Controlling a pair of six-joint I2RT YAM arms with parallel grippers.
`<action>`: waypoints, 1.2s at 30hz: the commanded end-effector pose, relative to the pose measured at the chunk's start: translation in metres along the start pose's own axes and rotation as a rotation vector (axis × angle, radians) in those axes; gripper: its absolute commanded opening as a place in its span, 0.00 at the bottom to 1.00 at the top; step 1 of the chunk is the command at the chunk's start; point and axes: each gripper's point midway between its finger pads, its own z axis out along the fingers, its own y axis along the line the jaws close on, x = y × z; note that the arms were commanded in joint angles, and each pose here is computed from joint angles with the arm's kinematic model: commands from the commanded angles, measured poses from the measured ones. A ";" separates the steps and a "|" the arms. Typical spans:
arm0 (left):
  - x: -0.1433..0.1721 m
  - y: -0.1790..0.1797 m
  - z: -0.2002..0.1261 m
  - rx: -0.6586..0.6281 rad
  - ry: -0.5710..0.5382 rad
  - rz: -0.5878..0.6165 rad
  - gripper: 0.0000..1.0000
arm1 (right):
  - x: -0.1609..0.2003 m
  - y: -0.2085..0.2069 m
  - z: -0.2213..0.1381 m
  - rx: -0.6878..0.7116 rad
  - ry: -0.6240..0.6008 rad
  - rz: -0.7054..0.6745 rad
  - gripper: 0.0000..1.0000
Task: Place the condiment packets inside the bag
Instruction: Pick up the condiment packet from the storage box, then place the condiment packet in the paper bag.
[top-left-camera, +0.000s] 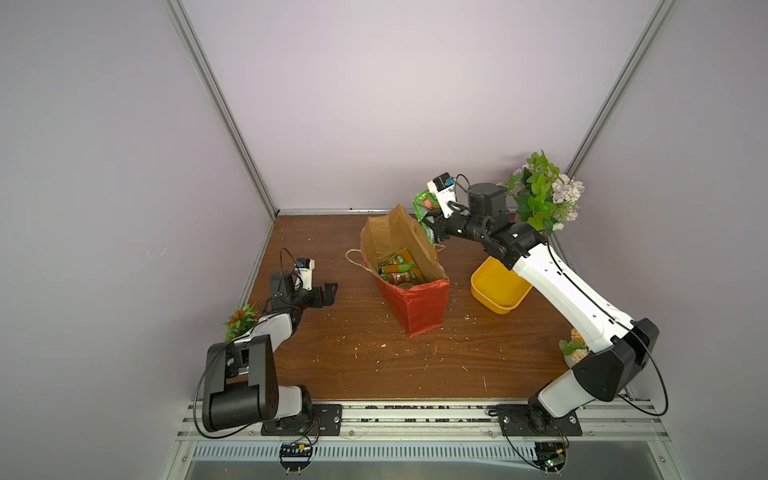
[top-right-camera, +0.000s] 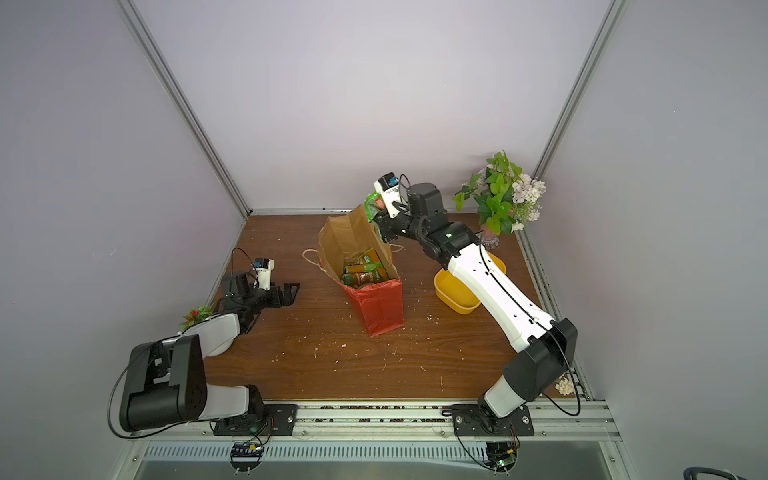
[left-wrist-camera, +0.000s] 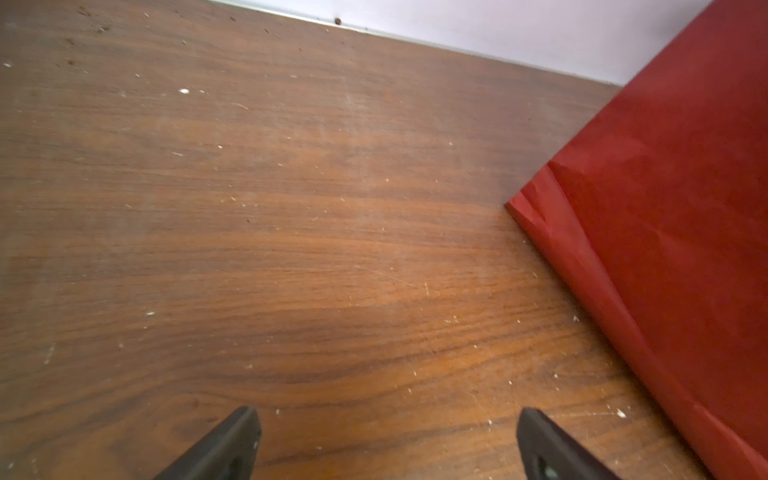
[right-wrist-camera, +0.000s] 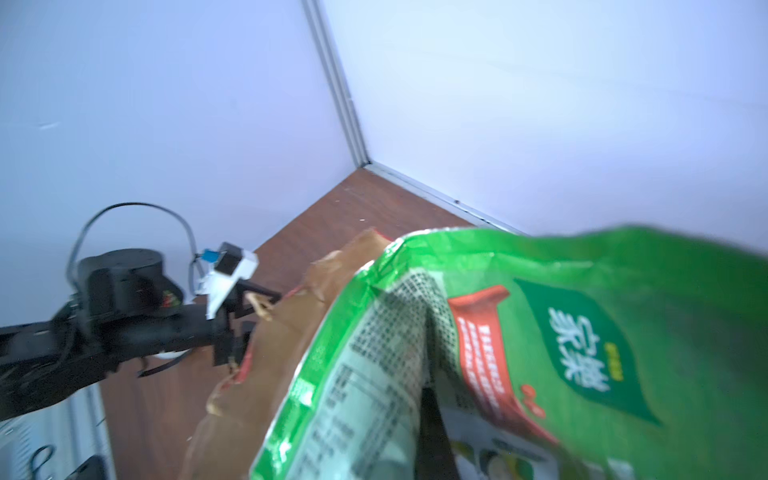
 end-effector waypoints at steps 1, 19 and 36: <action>-0.006 0.011 -0.007 -0.047 -0.042 -0.014 1.00 | -0.004 0.033 0.014 -0.128 0.025 -0.013 0.00; -0.014 0.007 -0.024 -0.068 -0.116 0.008 0.99 | 0.022 0.059 0.016 -0.158 0.047 0.007 0.57; -0.022 0.018 -0.034 -0.153 -0.226 -0.022 0.99 | 0.051 -0.043 -0.103 0.339 -0.226 0.032 0.99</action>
